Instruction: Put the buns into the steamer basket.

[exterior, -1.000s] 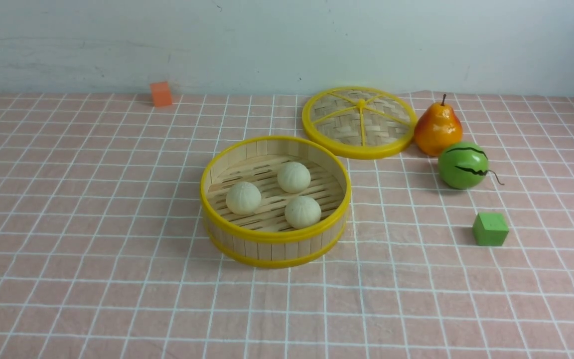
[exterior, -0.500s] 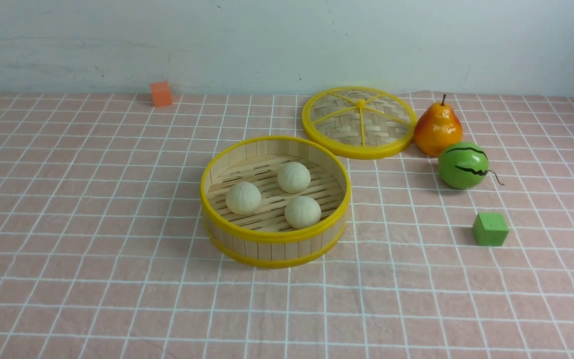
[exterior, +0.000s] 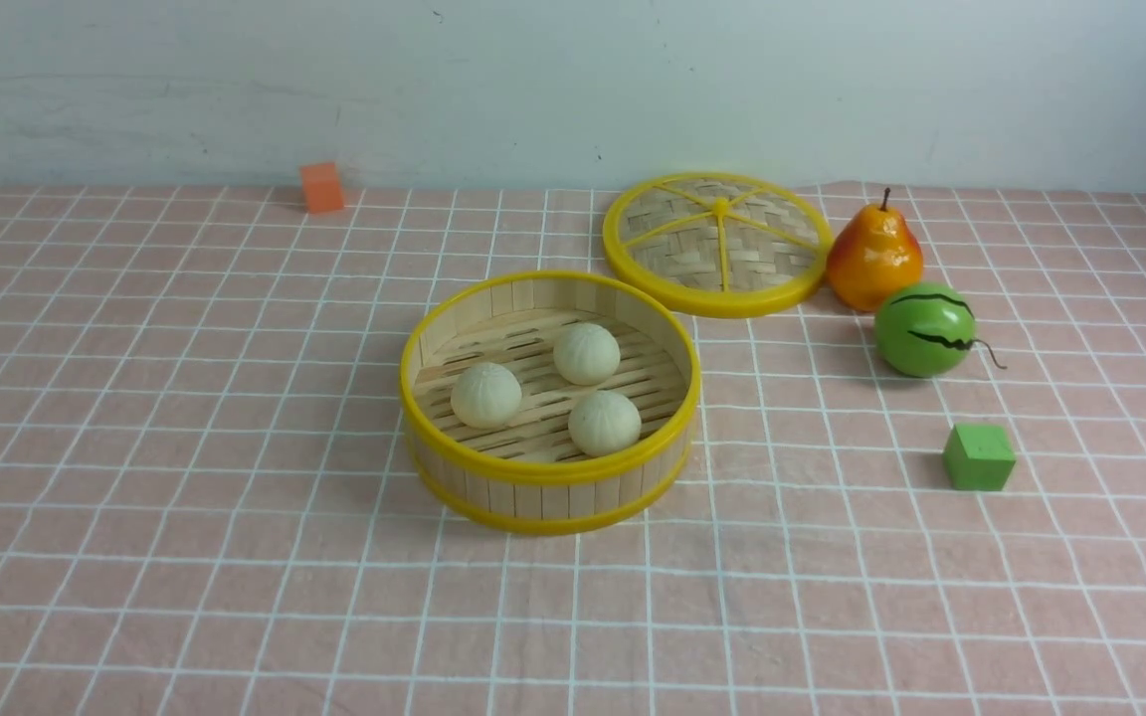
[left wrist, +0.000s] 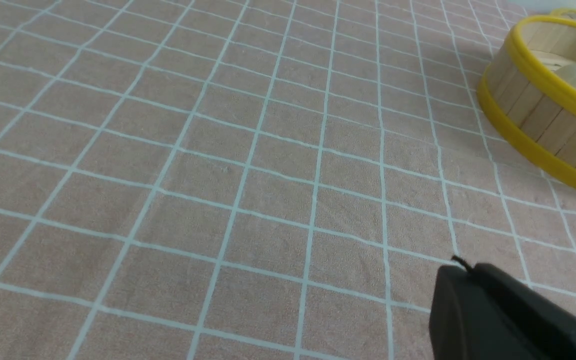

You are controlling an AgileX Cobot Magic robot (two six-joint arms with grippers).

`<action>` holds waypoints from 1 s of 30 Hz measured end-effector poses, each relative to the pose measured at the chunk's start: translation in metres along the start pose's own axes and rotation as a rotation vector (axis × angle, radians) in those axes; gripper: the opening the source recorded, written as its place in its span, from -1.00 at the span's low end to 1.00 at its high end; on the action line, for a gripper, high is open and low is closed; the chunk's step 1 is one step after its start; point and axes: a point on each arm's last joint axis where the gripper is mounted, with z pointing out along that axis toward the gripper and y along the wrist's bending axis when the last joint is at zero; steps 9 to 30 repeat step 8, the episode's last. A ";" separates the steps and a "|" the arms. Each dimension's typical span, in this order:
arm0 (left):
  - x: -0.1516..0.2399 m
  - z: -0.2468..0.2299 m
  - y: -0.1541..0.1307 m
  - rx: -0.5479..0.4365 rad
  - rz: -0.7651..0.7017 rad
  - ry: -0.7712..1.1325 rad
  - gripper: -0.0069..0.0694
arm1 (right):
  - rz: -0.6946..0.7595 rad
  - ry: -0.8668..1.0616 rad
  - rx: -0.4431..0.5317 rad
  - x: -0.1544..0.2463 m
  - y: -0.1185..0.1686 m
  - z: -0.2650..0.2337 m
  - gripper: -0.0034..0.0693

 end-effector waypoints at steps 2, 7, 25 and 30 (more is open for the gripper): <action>0.000 0.000 0.000 0.000 0.000 0.000 -0.85 | 0.000 0.000 0.000 0.000 0.000 0.000 -0.66; 0.000 0.000 0.000 0.000 0.000 0.000 -0.84 | 0.000 0.000 0.000 0.000 0.000 0.000 -0.64; 0.000 0.000 0.000 0.000 0.000 0.000 -0.84 | 0.000 0.000 0.000 0.000 0.000 0.000 -0.64; 0.000 0.000 0.000 0.000 0.000 0.000 -0.84 | 0.000 0.000 0.000 0.000 0.000 0.000 -0.64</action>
